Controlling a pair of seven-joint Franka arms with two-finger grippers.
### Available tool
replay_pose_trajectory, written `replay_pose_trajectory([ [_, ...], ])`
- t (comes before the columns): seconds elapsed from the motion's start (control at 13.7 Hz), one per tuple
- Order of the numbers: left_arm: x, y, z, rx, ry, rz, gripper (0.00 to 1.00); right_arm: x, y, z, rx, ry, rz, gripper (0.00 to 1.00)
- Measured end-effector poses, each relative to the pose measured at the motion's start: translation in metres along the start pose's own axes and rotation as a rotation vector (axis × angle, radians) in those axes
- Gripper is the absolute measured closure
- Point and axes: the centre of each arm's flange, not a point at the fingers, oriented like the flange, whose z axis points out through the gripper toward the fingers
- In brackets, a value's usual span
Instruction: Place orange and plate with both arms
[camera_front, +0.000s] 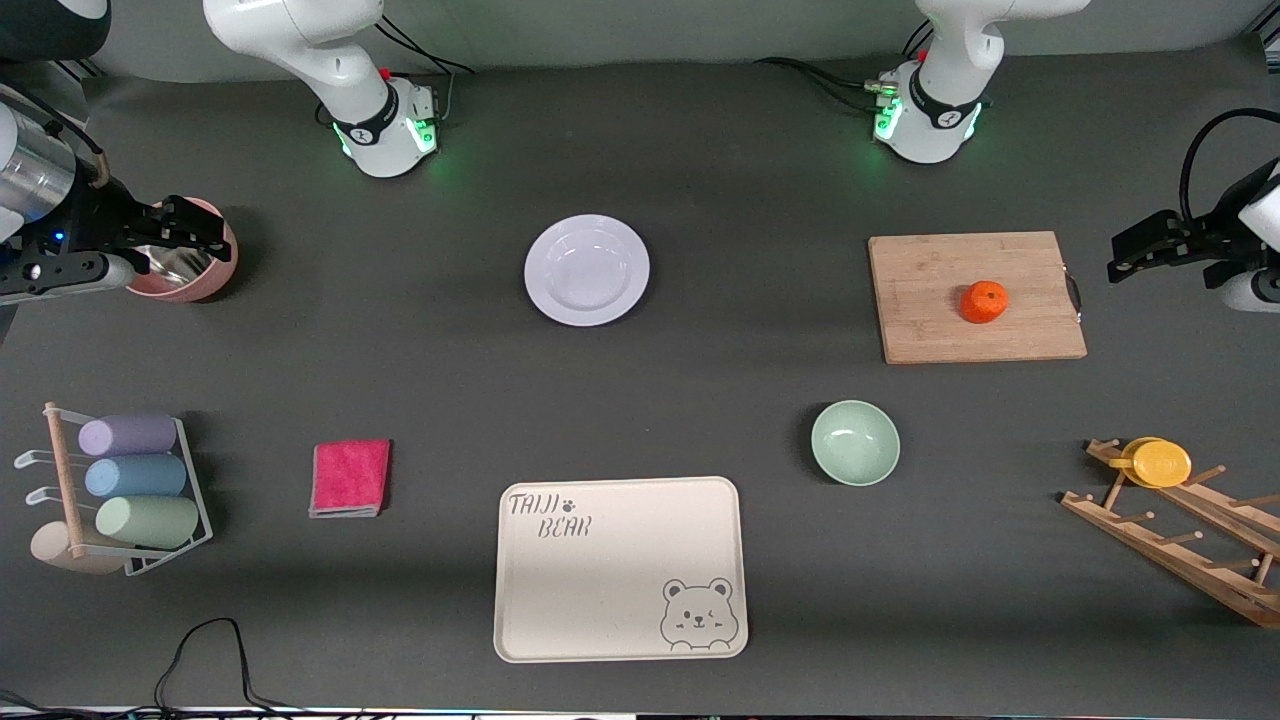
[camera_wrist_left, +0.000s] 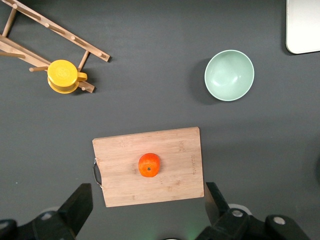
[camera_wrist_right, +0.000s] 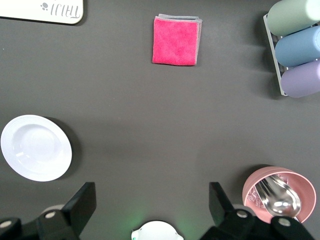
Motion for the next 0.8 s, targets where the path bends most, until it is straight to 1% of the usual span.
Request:
replay_pose_trajectory([
  [0.37,0.000,0.000,0.000,0.000,-0.003,0.000,0.00,0.000,0.000,0.000,0.000,-0.001,0.000,0.00],
  [0.8,-0.011,-0.005,-0.002,0.008,-0.039,-0.002,0.00,0.002,0.000,0.002,-0.001,-0.005,0.001,0.00],
])
